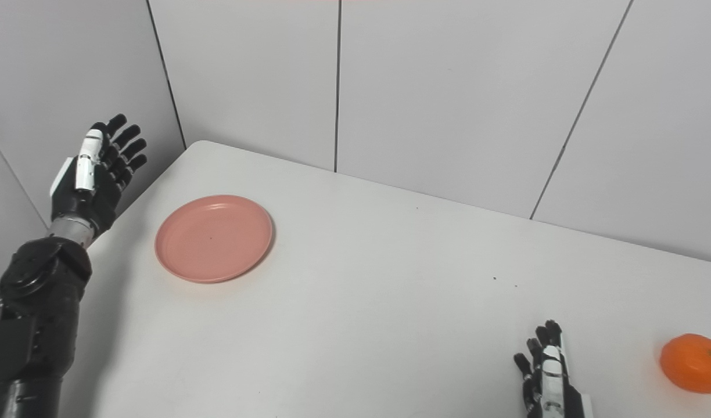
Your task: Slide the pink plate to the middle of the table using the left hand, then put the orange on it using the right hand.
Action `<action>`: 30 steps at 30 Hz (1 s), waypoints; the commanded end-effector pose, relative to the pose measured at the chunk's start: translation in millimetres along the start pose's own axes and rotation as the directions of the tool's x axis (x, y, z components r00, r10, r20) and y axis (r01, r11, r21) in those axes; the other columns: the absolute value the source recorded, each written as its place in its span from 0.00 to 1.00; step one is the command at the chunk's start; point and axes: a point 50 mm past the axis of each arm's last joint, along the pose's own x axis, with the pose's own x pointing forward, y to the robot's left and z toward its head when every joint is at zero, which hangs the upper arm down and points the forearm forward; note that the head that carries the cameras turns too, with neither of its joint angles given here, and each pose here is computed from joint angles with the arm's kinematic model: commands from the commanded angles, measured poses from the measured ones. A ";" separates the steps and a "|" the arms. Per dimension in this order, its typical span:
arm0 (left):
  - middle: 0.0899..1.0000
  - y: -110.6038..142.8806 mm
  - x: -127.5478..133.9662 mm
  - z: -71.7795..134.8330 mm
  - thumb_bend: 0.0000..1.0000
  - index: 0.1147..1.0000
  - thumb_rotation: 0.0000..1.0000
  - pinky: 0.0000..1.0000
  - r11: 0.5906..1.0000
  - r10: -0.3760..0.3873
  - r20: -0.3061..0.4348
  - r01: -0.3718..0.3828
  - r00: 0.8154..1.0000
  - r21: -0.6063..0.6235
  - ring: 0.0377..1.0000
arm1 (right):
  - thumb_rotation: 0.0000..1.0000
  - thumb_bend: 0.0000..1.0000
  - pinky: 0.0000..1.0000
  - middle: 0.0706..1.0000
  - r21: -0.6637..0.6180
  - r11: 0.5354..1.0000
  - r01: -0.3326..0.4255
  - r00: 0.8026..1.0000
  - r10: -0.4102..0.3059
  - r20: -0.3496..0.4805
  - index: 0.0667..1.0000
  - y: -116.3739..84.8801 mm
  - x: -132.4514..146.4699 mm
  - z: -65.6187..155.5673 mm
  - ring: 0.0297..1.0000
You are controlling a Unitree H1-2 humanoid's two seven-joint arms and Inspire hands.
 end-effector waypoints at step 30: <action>0.92 -7.6 6.5 -31.5 0.29 0.92 1.00 0.94 0.997 -0.072 -0.072 0.069 0.995 -0.037 0.93 | 1.00 0.13 1.00 1.00 -0.008 1.000 -0.009 0.999 0.009 0.043 1.00 1.1 -1.3 13.5 1.00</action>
